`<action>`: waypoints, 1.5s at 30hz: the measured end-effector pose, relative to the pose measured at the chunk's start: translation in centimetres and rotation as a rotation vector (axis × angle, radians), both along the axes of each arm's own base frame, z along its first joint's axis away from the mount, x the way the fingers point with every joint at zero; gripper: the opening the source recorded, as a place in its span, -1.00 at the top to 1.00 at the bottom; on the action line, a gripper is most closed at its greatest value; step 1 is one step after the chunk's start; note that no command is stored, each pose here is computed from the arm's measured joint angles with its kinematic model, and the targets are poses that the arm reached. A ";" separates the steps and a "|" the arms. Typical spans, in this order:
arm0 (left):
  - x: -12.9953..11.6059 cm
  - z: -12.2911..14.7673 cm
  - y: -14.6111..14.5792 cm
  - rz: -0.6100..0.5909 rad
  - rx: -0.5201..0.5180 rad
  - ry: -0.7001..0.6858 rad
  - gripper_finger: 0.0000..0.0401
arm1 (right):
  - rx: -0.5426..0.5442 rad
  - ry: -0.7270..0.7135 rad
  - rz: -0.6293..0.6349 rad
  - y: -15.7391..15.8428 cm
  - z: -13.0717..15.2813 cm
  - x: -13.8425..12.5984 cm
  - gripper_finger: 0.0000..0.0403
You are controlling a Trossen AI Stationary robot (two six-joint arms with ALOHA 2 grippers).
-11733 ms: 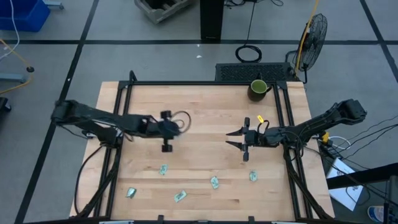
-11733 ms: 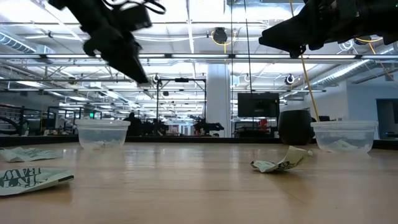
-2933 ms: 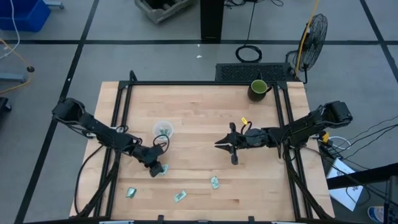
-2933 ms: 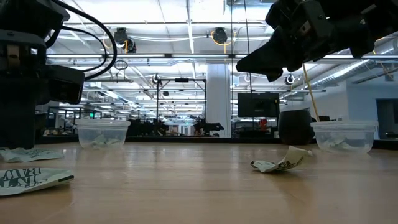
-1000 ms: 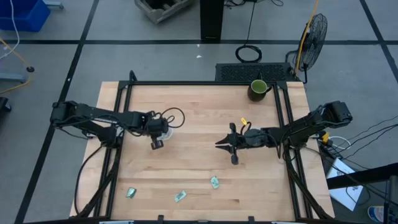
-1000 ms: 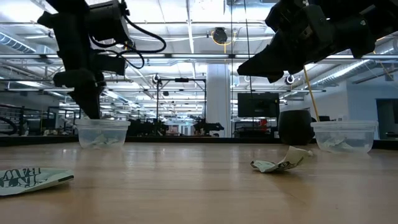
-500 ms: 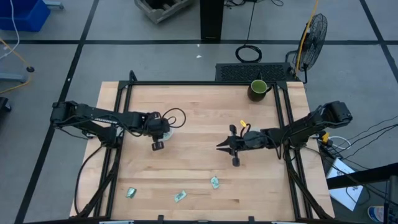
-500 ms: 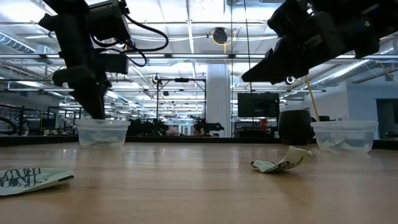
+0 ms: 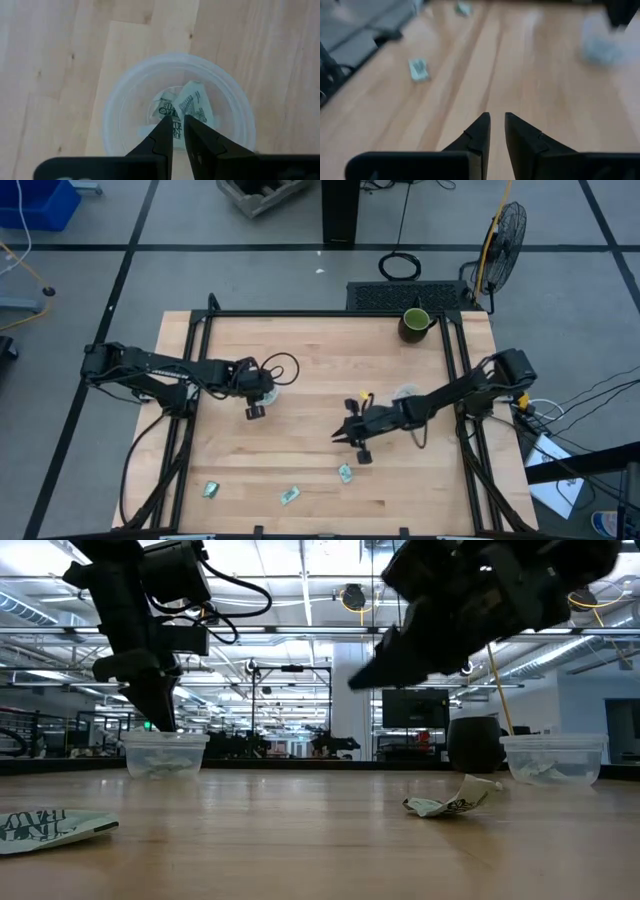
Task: Pick and place items into bin
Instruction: Put the stevia packet into the right transparent bin
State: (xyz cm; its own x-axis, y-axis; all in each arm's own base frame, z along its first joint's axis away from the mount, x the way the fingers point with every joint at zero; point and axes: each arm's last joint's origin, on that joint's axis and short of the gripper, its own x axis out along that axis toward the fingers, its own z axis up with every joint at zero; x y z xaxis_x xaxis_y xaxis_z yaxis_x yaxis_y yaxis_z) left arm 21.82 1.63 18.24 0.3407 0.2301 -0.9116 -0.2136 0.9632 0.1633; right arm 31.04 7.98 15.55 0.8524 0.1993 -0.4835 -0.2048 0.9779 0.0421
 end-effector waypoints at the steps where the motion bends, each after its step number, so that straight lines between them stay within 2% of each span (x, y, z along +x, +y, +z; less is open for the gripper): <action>1: 0.0 0.0 0.0 0.001 0.002 -0.001 0.74 | -0.010 0.051 -0.002 0.1 -0.2 0.3 0.70; 4: 0.0 0.0 0.0 0.001 0.002 0.002 0.75 | -0.037 0.154 0.001 0.4 -0.6 0.9 0.61; 9: -0.1 0.0 0.0 0.001 0.002 0.011 0.75 | -0.044 0.126 0.054 2.0 -0.2 0.8 0.43; 13: -0.1 0.0 0.0 0.002 0.002 0.013 0.75 | -0.101 0.116 0.160 4.2 -0.4 0.1 0.32; 16: -0.1 0.0 0.0 0.002 0.002 0.013 0.75 | -0.098 0.146 0.197 5.7 -1.4 -0.4 0.29; 19: -0.1 0.0 0.0 0.003 0.002 0.011 0.75 | -0.068 0.189 0.179 6.6 -2.9 -0.5 0.28; 23: -0.1 0.0 0.0 0.004 0.002 0.004 0.75 | -0.091 0.186 0.121 7.0 -4.8 -0.2 0.29; 29: -0.1 0.0 -0.1 0.006 0.000 0.003 0.75 | -0.057 0.206 0.087 7.2 -6.7 0.2 0.29; 36: 0.0 0.0 -0.1 0.006 0.000 0.002 0.75 | -0.089 0.218 0.079 7.1 -7.5 0.2 0.31; 40: 0.0 0.0 -0.1 0.006 0.000 0.002 0.75 | -0.110 0.216 0.092 7.1 -7.4 0.2 0.43; 45: 0.0 0.0 -0.1 0.006 0.000 0.002 0.75 | -0.116 0.224 0.096 7.1 -7.5 0.1 0.72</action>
State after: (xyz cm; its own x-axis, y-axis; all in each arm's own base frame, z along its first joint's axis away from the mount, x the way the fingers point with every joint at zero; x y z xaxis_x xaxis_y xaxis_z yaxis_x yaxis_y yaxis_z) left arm 21.78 1.58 18.25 0.3371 0.2319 -0.9125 -0.2192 0.9619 0.1635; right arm 31.14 15.07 8.00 0.7016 0.2067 -0.6819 -0.2954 0.9553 -0.0144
